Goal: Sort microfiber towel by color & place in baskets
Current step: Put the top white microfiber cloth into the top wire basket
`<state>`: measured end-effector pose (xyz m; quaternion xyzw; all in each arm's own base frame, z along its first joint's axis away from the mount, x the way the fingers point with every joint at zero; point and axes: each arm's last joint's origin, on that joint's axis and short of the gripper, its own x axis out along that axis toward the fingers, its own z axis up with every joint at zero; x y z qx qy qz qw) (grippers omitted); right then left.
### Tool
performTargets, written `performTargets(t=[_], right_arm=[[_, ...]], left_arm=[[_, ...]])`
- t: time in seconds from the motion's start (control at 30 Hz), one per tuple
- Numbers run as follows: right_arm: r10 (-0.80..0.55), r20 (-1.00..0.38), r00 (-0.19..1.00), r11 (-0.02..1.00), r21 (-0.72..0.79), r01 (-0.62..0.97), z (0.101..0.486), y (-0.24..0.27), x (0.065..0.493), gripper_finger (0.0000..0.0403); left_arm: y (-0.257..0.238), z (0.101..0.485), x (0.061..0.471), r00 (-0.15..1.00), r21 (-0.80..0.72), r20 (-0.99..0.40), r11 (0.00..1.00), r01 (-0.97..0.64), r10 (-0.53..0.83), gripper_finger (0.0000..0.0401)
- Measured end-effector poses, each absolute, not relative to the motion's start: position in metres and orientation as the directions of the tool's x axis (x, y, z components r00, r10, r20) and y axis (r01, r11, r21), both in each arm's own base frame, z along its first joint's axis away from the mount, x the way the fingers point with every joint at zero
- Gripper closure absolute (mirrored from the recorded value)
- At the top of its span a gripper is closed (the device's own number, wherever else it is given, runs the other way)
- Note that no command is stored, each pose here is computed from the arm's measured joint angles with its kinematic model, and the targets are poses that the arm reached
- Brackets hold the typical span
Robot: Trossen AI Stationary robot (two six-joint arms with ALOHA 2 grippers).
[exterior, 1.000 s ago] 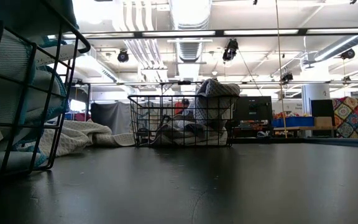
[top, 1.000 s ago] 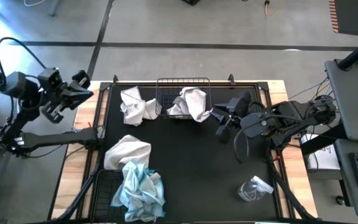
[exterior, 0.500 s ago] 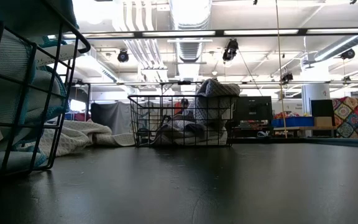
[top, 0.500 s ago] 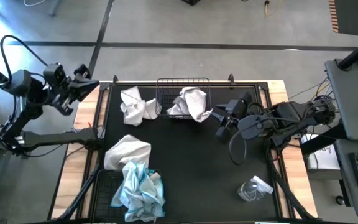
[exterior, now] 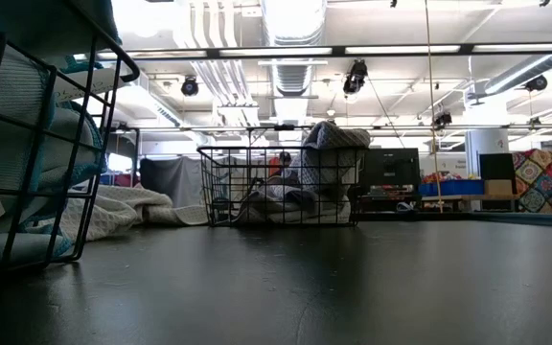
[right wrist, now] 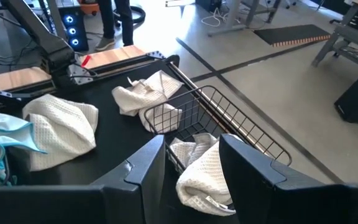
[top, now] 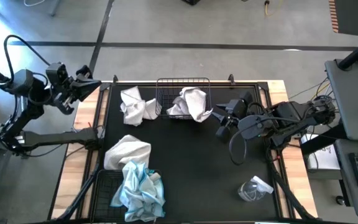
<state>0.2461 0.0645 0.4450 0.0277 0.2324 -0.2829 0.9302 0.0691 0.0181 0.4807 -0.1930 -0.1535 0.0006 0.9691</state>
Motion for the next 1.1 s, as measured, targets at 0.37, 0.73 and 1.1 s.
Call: performTargets(t=[0.37,0.73,1.1], right_arm=[[-0.512,-0.449,0.732,0.829,-0.034,0.559,0.445,0.065,0.246,0.0257],[-0.518,-0.474,0.711,0.828,-0.071,0.556,0.442,0.064,0.244,0.0257],[-0.518,-0.476,0.711,0.828,-0.072,0.556,0.442,0.064,0.243,0.0257]], left_arm=[[0.023,0.484,0.087,0.964,-0.359,0.267,0.926,0.117,-0.018,0.0401],[0.016,0.509,0.070,0.999,-0.197,0.046,0.980,-0.003,0.012,0.0401],[0.021,0.485,0.046,0.769,-0.115,-0.487,0.842,-0.526,0.414,0.0401]])
